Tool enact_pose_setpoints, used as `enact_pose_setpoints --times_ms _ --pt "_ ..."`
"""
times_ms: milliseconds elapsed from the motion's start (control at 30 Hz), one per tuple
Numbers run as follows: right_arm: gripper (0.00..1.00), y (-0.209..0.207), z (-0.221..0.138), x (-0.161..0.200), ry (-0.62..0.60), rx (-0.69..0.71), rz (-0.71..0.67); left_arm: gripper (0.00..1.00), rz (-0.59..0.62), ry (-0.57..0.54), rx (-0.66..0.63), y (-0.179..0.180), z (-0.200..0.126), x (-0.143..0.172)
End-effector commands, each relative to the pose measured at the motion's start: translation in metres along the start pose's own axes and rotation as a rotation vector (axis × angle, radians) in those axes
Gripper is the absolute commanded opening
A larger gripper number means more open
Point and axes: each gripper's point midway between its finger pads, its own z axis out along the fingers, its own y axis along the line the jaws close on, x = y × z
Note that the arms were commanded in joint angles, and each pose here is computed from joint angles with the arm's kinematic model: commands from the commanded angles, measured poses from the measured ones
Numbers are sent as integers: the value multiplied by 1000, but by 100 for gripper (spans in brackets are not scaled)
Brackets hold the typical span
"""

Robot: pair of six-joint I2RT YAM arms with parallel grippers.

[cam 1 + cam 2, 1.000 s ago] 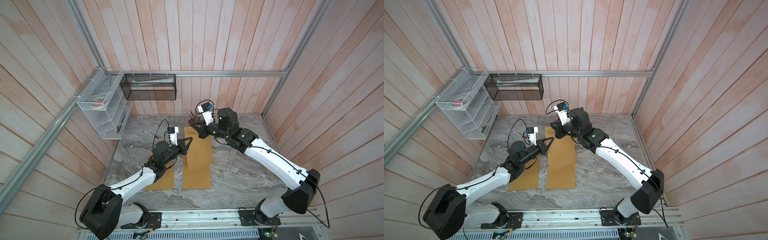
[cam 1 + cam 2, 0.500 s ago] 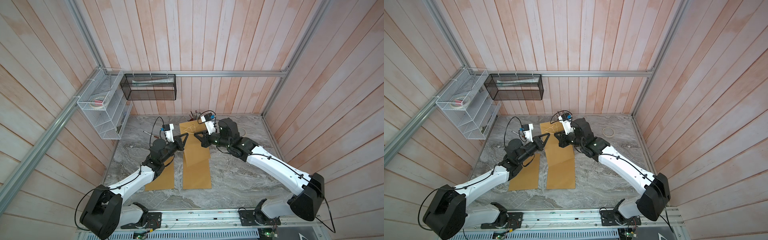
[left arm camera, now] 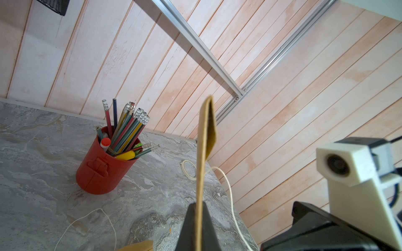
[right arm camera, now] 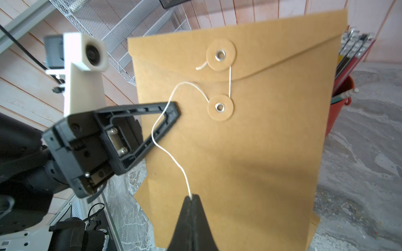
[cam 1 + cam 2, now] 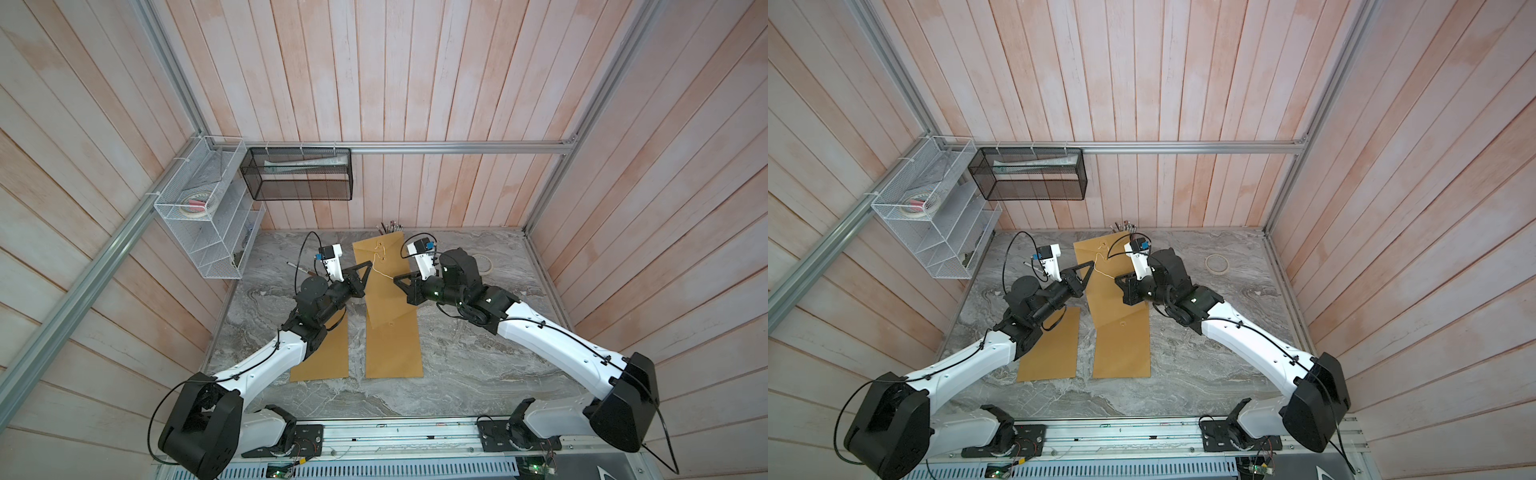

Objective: Open the file bag

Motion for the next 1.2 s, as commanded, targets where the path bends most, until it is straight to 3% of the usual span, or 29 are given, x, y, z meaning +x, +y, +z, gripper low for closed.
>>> enact_pose_setpoints --times_ms 0,1167 --pt "0 -4 -2 9 5 14 24 0 24 -78 36 -17 -3 -29" --pt "0 -50 -8 37 39 133 91 0 2 -160 -5 -6 -27 -39"
